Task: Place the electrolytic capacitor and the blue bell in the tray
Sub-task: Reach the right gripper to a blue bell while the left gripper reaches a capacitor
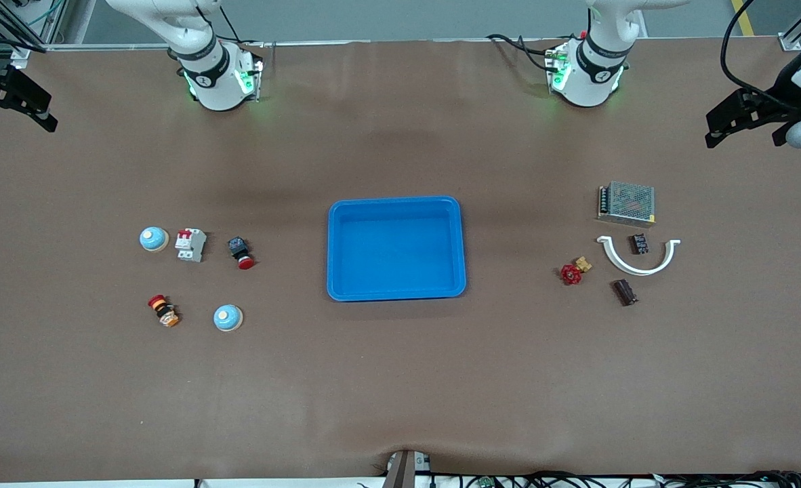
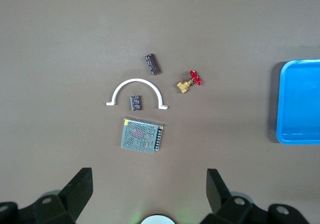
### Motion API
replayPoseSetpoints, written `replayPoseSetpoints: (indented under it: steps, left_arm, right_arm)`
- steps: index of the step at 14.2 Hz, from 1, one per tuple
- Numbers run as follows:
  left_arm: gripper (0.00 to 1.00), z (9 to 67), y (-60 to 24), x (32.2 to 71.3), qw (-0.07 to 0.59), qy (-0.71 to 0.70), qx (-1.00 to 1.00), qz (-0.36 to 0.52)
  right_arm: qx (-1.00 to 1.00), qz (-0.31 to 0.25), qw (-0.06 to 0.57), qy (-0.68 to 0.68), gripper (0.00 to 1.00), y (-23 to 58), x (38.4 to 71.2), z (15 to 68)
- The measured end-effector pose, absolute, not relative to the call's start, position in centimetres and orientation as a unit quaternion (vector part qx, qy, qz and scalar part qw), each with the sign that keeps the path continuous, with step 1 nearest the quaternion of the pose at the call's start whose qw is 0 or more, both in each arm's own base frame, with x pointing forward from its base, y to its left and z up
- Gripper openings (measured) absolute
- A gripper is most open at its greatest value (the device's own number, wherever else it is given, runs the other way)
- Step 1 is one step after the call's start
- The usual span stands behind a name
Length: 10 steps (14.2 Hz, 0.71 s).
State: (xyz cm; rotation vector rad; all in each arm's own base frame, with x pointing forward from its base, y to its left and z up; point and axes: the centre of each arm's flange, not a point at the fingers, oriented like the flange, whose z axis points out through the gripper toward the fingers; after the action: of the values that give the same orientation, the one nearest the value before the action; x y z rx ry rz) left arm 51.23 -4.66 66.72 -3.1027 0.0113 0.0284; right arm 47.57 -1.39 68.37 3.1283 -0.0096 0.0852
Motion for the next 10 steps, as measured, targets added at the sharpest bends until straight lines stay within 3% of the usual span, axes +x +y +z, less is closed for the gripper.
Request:
replayPoseSetpoints:
  steps: [10]
  left_arm:
    - [1.0,66.19,-3.72,51.36,0.02,-0.005,-1.0,0.02]
  right_arm:
    - [1.0,0.027,0.006,-0.002,1.0,-1.29,47.58,68.36]
